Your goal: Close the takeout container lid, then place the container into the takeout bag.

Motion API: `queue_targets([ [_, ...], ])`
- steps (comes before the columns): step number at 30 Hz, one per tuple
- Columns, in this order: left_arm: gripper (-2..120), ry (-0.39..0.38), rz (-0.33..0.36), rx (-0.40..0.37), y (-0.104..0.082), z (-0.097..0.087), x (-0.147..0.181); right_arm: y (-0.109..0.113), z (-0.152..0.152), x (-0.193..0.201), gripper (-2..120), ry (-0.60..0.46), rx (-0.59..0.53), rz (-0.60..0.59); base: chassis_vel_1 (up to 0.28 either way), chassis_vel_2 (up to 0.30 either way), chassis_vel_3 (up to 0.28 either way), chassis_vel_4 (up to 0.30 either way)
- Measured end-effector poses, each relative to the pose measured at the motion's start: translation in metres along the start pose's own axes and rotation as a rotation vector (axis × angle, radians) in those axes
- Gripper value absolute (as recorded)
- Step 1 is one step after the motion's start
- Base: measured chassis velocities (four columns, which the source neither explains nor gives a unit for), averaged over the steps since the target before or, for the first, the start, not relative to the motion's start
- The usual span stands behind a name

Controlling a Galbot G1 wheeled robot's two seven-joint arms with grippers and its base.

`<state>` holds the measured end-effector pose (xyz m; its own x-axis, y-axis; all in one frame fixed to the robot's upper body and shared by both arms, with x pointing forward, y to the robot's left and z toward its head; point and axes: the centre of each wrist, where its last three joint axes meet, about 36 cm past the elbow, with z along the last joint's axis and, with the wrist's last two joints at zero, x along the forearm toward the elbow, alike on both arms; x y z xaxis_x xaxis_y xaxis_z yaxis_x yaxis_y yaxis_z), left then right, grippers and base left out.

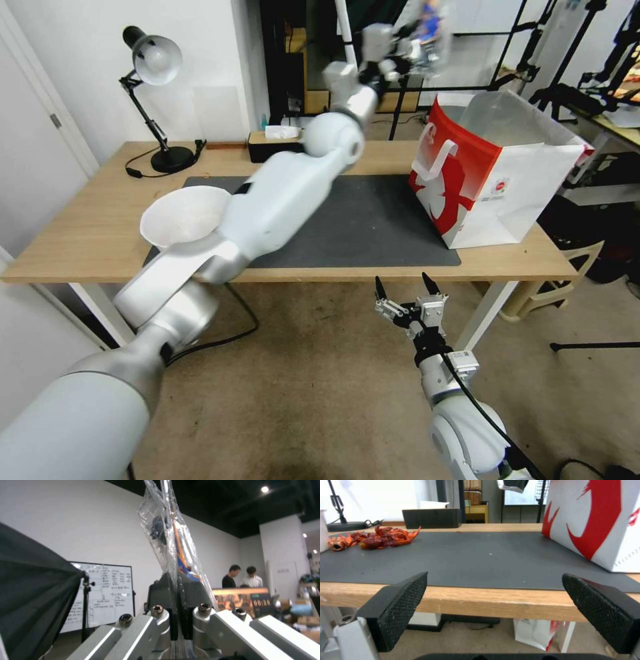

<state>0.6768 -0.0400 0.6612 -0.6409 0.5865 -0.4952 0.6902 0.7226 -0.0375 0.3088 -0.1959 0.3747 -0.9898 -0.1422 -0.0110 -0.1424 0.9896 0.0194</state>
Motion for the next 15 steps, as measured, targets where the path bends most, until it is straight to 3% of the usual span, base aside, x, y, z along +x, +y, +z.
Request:
queue_targets([
  [5,1,0.009,0.029,-0.033,-0.007,0.007,-0.005,0.001,0.002,0.002,100,0.002,0.001,0.003,0.000,0.000,0.000,0.000],
  [8,1,0.033,0.085,-0.097,-0.014,0.019,-0.005,0.003,0.004,0.003,100,0.006,0.000,0.009,0.000,0.000,0.000,0.000],
  [12,1,0.046,0.108,-0.136,-0.013,0.026,-0.003,0.004,0.005,0.004,100,0.008,-0.002,0.012,0.000,0.000,0.000,0.000],
  [15,1,0.072,0.162,-0.210,-0.009,0.040,0.002,0.005,0.009,0.005,100,0.017,-0.006,0.019,0.000,0.000,0.000,0.000],
])
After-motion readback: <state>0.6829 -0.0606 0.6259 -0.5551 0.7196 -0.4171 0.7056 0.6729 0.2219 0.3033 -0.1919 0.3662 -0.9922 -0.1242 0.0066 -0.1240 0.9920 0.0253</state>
